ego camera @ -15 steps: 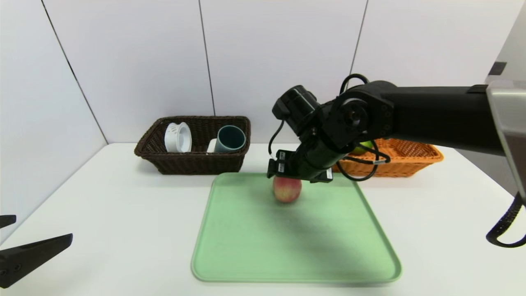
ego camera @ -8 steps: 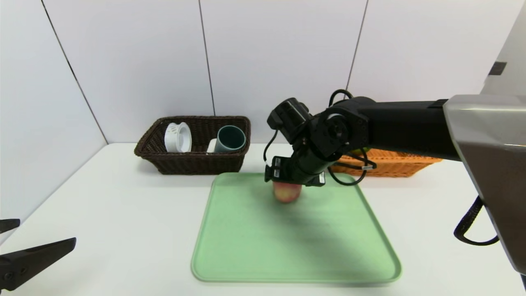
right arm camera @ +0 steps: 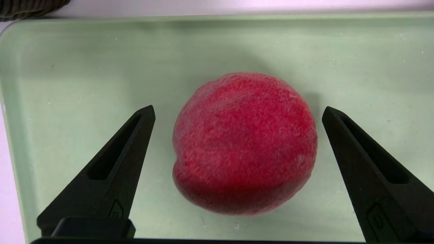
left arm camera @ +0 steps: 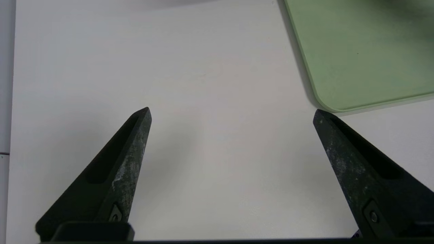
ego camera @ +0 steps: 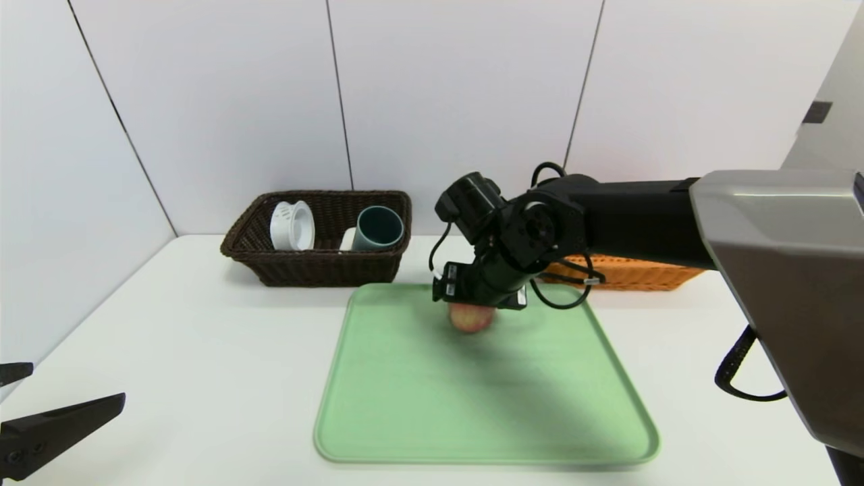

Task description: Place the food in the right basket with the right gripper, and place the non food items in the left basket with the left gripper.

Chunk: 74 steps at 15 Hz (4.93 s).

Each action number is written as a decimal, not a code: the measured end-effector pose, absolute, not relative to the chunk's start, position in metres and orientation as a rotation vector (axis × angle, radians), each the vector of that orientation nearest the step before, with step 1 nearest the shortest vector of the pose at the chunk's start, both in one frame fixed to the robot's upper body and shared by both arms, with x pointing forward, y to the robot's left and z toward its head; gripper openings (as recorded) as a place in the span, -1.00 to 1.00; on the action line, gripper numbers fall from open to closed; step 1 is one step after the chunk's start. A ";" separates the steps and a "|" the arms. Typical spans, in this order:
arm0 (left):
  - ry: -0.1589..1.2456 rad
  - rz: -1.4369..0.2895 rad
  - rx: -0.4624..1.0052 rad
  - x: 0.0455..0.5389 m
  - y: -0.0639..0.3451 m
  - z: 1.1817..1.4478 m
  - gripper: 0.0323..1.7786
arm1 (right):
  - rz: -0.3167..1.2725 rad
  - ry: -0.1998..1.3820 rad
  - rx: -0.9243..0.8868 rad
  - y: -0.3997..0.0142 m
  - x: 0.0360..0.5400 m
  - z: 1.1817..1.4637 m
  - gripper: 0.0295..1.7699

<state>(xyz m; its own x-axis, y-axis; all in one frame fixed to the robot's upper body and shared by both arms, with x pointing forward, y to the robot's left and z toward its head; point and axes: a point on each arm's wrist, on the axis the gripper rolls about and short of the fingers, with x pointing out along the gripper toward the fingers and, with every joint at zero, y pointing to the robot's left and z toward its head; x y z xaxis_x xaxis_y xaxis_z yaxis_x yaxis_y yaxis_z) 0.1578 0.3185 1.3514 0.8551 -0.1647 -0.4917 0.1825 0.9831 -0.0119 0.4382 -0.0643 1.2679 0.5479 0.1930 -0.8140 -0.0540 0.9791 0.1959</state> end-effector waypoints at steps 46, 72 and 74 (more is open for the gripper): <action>0.495 -0.181 0.026 0.144 0.322 1.347 0.90 | -0.326 0.673 0.364 -0.349 0.520 1.309 0.23; 0.446 -0.174 0.021 0.139 0.323 1.356 0.90 | -0.124 0.488 0.263 -0.307 0.466 1.399 0.85; 0.422 -0.174 0.017 0.141 0.323 1.364 0.90 | -0.040 0.494 0.132 -0.303 0.431 1.411 0.87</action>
<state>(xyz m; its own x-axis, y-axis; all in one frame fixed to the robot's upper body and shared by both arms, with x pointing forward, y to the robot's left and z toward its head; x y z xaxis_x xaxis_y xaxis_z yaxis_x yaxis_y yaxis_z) 0.1410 0.3229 1.3644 0.8975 -0.1640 -0.4094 0.1711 0.9851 -0.0195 0.4313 -0.3030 1.4106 0.8797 -0.0059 -0.4754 0.0698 0.9907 0.1170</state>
